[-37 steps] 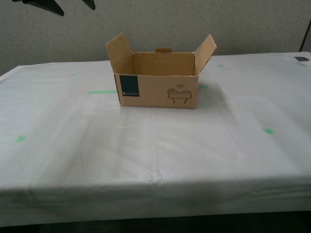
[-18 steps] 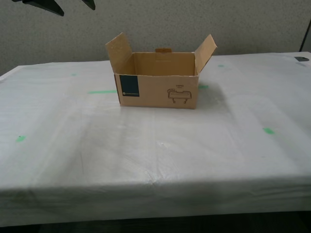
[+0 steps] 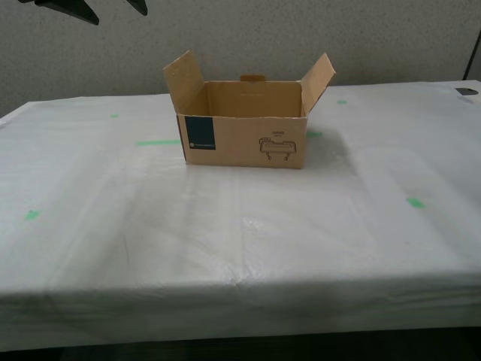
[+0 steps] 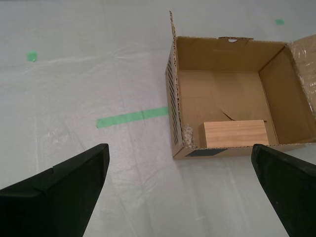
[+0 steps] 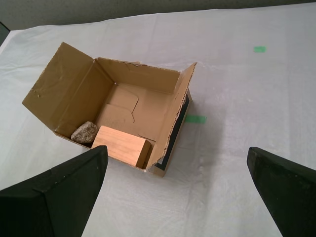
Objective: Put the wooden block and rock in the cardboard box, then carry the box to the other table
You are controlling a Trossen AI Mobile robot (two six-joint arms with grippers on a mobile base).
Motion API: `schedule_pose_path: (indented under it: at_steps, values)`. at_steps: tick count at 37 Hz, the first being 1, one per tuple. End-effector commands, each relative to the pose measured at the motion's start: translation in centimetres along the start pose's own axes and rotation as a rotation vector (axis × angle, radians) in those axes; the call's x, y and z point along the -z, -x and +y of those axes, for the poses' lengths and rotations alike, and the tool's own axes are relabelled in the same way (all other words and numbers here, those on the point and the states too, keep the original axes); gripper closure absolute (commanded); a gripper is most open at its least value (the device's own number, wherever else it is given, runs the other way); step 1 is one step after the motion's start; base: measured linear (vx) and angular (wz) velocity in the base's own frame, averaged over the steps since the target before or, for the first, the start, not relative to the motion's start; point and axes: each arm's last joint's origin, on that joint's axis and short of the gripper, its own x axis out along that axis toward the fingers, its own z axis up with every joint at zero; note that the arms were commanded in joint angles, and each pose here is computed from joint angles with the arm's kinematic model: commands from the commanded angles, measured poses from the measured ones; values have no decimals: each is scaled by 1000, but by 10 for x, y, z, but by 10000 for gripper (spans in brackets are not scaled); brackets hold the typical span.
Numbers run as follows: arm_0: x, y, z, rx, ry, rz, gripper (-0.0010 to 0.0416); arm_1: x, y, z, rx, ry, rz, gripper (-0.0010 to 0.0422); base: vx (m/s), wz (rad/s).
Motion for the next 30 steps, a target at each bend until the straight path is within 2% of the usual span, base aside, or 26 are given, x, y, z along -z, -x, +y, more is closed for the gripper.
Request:
schedule_pose_path:
  at_steps: [1, 30]
  values:
    - [0, 0, 0, 4, -4, -3, 12, 0, 0, 0, 4, -3, -2, 18, 0, 0]
    - [0, 0, 0, 4, -4, -4, 12, 0, 0, 0, 4, -3, -2, 18, 0, 0]
